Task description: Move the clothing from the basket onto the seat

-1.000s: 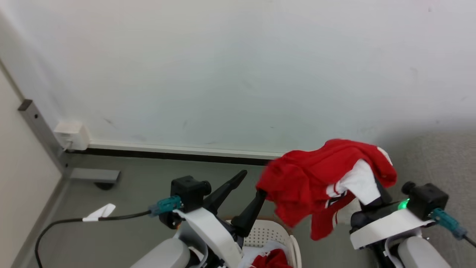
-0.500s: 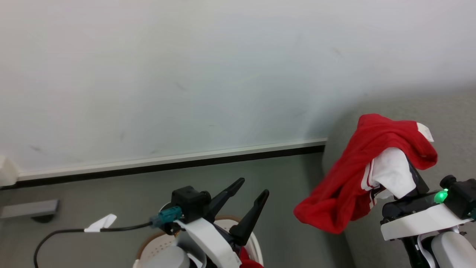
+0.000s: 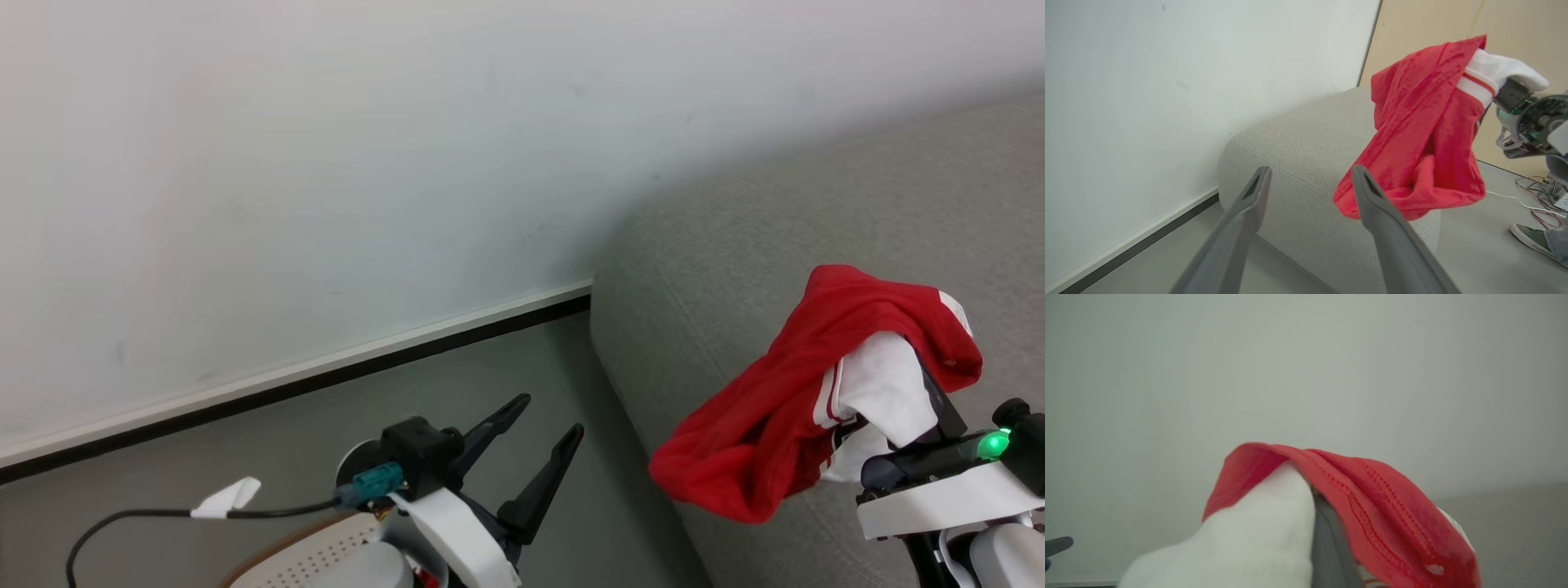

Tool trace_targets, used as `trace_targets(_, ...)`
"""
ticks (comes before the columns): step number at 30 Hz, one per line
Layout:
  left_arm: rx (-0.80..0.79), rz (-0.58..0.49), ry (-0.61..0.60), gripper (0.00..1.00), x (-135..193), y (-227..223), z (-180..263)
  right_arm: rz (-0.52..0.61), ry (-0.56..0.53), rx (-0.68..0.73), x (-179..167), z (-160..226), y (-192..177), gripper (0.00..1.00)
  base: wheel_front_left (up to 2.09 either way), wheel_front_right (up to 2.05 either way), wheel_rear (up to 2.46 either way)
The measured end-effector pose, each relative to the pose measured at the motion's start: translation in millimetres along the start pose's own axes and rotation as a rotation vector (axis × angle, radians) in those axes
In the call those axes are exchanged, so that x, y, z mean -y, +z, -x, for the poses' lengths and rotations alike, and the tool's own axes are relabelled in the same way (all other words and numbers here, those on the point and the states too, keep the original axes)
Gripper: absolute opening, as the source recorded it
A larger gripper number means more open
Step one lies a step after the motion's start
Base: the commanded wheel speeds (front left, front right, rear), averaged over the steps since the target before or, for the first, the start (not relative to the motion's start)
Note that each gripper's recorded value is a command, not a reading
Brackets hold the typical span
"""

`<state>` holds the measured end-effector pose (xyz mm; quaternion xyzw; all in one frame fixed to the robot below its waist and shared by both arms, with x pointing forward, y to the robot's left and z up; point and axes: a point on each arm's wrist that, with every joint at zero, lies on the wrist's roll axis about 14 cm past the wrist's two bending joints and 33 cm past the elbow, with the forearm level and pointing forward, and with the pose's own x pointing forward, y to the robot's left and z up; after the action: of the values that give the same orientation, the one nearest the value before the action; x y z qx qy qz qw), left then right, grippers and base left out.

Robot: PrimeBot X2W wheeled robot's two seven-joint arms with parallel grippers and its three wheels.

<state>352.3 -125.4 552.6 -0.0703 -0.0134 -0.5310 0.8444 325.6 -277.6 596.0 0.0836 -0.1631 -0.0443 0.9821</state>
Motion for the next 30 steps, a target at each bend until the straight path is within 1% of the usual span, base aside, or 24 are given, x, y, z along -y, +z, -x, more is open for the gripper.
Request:
trace_targets(3,0.015,-0.030,-0.036,1.00,6.9,1.8,-7.4,0.005,-0.026,0.000,7.9,5.9,1.9,0.00,0.00,0.00,0.00)
trace_targets(9,0.027,-0.022,-0.061,1.00,10.7,0.5,-15.1,0.012,-0.052,-0.006,16.0,9.3,1.3,0.00,0.00,0.00,0.00)
trace_targets(14,0.022,-0.010,-0.065,1.00,4.9,-4.9,-20.0,0.028,-0.053,-0.018,18.9,-1.6,-1.7,0.00,0.00,0.00,0.00)
trace_targets(18,0.008,-0.007,-0.071,1.00,-6.2,-10.4,-24.2,0.053,-0.061,-0.004,28.2,-25.3,3.8,0.00,0.00,0.00,0.00)
trace_targets(20,-0.005,-0.013,-0.075,1.00,-13.8,-14.4,-25.8,0.097,-0.052,-0.014,33.8,-40.2,3.8,0.00,0.00,0.00,0.00)
trace_targets(24,-0.016,-0.015,-0.074,1.00,-35.0,-20.1,-30.5,0.142,-0.050,0.018,43.0,-79.1,13.5,0.00,0.00,0.00,0.00)
trace_targets(27,-0.031,-0.015,-0.067,1.00,-53.9,-28.8,-32.9,0.191,-0.063,0.011,57.3,-106.5,11.1,0.00,0.00,0.00,0.00)
trace_targets(29,-0.044,-0.007,-0.067,1.00,-64.7,-36.9,-33.3,0.191,-0.086,0.027,67.2,-126.4,11.8,0.00,0.00,0.00,0.00)
trace_targets(30,-0.052,-0.006,-0.068,1.00,-69.9,-41.8,-32.6,0.212,-0.092,0.024,73.1,-135.7,11.0,0.00,0.00,0.00,0.00)
